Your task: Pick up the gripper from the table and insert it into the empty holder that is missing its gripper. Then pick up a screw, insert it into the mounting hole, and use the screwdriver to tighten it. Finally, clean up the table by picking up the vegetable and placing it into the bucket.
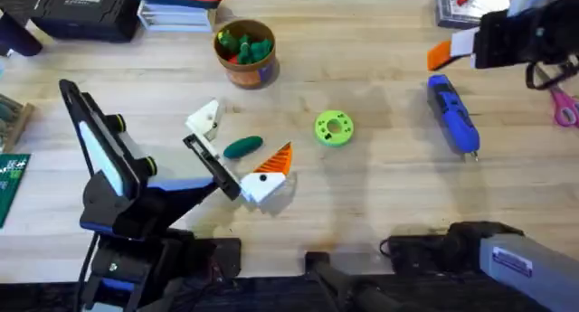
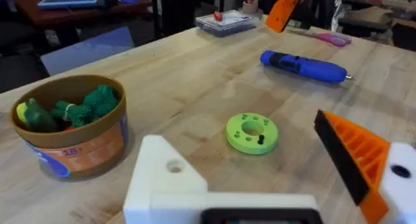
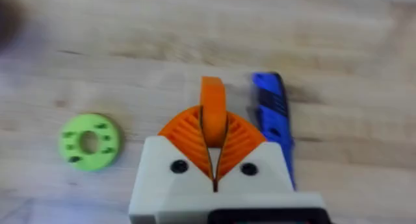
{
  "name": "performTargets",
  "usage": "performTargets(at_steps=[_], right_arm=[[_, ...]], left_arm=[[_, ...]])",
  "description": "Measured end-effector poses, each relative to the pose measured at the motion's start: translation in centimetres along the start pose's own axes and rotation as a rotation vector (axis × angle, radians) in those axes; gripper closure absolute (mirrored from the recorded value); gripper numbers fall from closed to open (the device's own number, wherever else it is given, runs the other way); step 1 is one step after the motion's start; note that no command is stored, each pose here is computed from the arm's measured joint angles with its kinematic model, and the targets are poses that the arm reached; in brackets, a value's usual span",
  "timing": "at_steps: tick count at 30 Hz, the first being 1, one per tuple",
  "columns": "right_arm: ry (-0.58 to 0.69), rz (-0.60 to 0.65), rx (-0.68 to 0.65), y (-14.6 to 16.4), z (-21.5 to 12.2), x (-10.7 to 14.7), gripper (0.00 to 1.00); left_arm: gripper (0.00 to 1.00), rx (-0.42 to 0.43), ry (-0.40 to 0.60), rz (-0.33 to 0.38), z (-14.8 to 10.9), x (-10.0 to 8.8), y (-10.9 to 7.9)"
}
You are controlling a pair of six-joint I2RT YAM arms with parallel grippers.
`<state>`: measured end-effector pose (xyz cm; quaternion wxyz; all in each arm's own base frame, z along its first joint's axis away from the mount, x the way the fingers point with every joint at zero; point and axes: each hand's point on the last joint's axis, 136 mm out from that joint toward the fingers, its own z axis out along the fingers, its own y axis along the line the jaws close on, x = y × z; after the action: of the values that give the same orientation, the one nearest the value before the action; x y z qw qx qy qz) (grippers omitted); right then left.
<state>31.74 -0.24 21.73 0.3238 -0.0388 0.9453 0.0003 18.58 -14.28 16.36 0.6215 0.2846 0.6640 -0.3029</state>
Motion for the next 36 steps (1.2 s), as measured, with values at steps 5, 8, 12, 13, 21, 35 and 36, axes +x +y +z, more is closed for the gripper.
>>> performTargets(at_steps=[5, 8, 12, 13, 21, 35, 36], right_arm=[[-0.195, 0.043, -0.262, 4.9, -2.4, -0.1, 0.989], [-0.261, 0.074, -0.482, 9.0, -2.5, 0.2, 0.989], [-0.244, 0.118, -0.753, 14.7, -1.9, 1.1, 0.989], [-0.208, 0.132, -0.805, 16.0, -1.6, 1.6, 0.989], [-0.004, 0.139, -1.159, 25.3, -1.7, 3.3, 0.989], [0.454, 0.277, -1.378, 28.7, -2.0, 8.0, 0.989], [0.459, 0.276, -1.383, 28.7, -2.2, 8.1, 0.989]], left_arm=[[0.015, 0.0, 0.0, 0.0, 0.0, 0.0, 0.0], [0.016, 0.0, 0.0, 0.0, 0.0, 0.0, 0.0], [0.015, 0.0, 0.0, 0.0, 0.0, 0.0, 0.0], [0.014, 0.0, 0.0, 0.0, 0.0, 0.0, 0.0], [0.015, 0.0, 0.0, 0.0, 0.0, 0.0, 0.0], [0.015, 0.264, 0.024, -0.025, -0.6, 0.5, -4.5], [0.015, 0.277, 0.025, -0.026, -0.7, 0.5, -4.7]])
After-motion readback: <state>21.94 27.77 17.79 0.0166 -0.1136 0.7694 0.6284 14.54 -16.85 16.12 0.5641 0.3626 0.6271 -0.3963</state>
